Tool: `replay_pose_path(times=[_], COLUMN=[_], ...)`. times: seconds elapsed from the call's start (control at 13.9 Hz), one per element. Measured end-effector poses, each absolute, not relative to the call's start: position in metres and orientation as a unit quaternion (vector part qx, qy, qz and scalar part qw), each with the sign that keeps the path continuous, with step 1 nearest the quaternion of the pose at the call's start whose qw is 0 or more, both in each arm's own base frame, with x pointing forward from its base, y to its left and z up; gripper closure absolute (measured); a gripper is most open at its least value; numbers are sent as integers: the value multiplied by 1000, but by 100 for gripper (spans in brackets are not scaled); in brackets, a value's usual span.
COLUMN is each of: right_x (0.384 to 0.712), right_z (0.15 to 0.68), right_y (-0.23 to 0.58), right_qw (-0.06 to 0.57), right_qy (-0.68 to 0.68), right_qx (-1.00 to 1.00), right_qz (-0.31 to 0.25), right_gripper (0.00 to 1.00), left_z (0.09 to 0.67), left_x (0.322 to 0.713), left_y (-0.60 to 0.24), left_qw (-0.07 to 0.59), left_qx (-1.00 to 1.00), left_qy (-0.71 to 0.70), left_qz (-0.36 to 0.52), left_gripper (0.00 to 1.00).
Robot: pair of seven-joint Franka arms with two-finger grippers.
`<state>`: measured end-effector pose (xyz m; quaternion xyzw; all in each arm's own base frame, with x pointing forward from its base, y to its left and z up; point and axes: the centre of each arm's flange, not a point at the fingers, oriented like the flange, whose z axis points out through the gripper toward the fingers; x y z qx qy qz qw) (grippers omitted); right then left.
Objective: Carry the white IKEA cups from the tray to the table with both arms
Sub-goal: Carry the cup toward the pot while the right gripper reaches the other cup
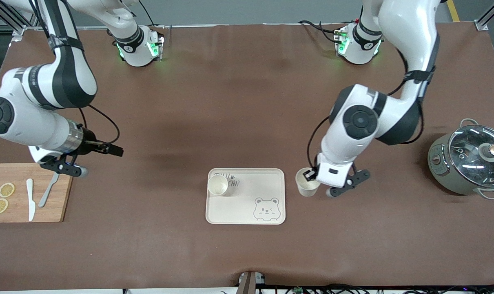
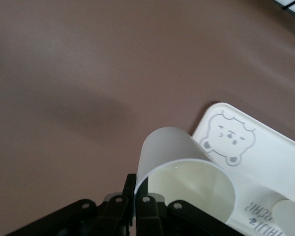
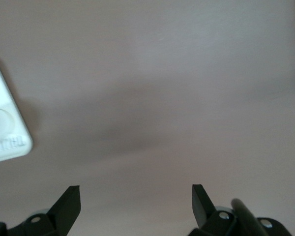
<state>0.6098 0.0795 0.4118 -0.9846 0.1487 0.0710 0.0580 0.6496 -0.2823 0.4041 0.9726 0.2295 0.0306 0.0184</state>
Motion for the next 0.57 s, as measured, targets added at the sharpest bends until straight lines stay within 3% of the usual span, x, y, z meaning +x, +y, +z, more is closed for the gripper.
replay_pose_path(times=[0.57], right_x=[635], right_z=[346], right_y=[220], right_qw=[72], right_qy=[253], right_qx=[-964], right_qz=[44], right_gripper=[0], left_z=[417], left_x=[657], left_y=[-149], left_qw=[-20], left_qx=[980], left_qy=[196], left_qz=[-21], left_gripper=[97])
